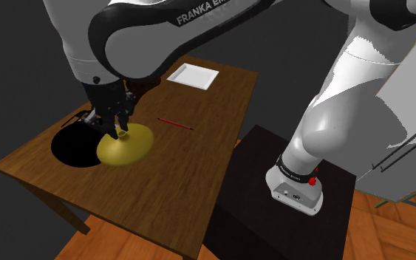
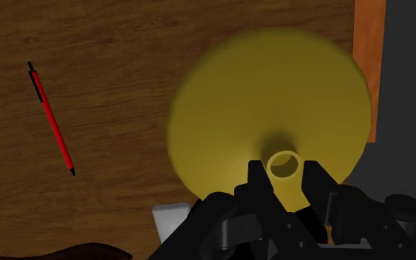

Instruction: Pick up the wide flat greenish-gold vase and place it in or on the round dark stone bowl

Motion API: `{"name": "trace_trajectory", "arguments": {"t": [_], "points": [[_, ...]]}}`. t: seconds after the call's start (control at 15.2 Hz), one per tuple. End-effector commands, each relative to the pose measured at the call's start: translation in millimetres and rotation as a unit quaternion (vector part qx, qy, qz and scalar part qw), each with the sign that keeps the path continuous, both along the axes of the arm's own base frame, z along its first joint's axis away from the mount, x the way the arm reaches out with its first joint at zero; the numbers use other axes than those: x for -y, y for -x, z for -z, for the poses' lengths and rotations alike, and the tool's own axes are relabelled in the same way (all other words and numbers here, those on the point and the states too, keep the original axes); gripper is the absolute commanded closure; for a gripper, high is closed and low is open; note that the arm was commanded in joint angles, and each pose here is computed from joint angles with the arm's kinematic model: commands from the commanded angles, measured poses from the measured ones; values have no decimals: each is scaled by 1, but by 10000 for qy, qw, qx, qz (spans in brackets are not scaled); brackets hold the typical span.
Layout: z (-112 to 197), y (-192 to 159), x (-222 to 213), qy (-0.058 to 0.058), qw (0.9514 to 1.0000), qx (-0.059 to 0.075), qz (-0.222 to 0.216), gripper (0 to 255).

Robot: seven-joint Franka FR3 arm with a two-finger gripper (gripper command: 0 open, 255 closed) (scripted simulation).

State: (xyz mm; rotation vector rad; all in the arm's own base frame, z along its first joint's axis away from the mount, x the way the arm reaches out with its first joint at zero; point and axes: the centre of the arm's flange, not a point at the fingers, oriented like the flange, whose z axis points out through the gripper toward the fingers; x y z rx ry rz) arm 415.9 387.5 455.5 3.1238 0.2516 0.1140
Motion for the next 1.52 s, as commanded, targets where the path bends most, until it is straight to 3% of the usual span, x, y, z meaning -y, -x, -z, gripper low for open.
{"name": "trace_trajectory", "arguments": {"t": [0.0,0.13,1.12,1.45], "points": [[-10,1,1,0,10000,-1,0,255],[-18,1,1,0,10000,-1,0,255],[-62,-188,-37,0,10000,-1,0,255],[-43,-196,-39,0,10000,-1,0,255]]}}
